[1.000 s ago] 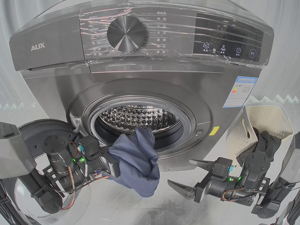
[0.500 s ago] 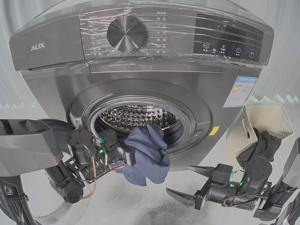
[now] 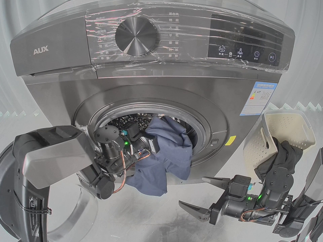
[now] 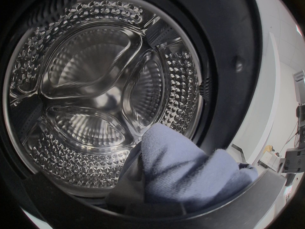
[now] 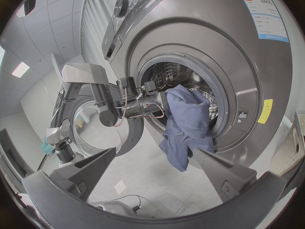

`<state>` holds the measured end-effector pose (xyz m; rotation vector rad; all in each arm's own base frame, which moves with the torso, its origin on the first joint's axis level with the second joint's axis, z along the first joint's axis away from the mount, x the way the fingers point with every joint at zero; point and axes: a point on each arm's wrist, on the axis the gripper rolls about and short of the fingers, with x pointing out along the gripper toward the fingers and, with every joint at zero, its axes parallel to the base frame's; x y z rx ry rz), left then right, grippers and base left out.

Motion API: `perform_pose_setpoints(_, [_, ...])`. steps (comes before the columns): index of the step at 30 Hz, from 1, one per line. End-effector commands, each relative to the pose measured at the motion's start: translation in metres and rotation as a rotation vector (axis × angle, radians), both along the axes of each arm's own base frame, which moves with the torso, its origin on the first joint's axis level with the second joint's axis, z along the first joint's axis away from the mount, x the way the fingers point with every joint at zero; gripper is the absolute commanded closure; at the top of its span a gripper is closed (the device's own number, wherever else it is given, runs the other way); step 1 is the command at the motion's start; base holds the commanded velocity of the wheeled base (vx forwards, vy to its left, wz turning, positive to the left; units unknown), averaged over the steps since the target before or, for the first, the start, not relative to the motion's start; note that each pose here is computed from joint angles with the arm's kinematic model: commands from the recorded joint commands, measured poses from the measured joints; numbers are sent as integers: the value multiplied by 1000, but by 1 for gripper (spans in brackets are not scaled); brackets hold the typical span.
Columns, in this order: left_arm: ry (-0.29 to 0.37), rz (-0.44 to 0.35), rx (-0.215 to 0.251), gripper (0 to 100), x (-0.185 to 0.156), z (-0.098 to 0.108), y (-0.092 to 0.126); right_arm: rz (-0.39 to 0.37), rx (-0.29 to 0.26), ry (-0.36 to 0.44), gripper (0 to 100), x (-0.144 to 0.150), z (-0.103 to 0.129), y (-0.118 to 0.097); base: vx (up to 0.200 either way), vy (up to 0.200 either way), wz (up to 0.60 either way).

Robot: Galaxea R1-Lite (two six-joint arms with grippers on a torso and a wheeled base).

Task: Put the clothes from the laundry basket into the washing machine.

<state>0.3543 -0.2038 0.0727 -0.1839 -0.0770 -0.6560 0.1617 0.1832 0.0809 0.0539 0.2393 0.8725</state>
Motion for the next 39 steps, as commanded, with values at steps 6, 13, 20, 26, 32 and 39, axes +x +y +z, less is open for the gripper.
perform_pose_setpoints(6, [-39,76,-33,100,43,-2,-10,2,-3,6,0,0,-2,1,0,0,0])
perform_pose_setpoints(13, [17,85,-3,100,59,-9,-15,2,-8,12,0,1,-4,2,0,0,0])
perform_pose_setpoints(20, [10,166,-12,100,87,-12,-25,1,-13,16,0,1,-5,2,0,0,0])
perform_pose_setpoints(26, [-23,243,-47,100,102,-11,-33,1,-16,19,0,1,-6,2,0,0,0])
perform_pose_setpoints(32, [-37,314,-67,100,116,-4,-24,1,-18,21,0,1,-7,2,0,0,0])
perform_pose_setpoints(39, [-31,312,-77,0,114,-1,-24,0,-19,23,0,1,-7,2,0,0,0])
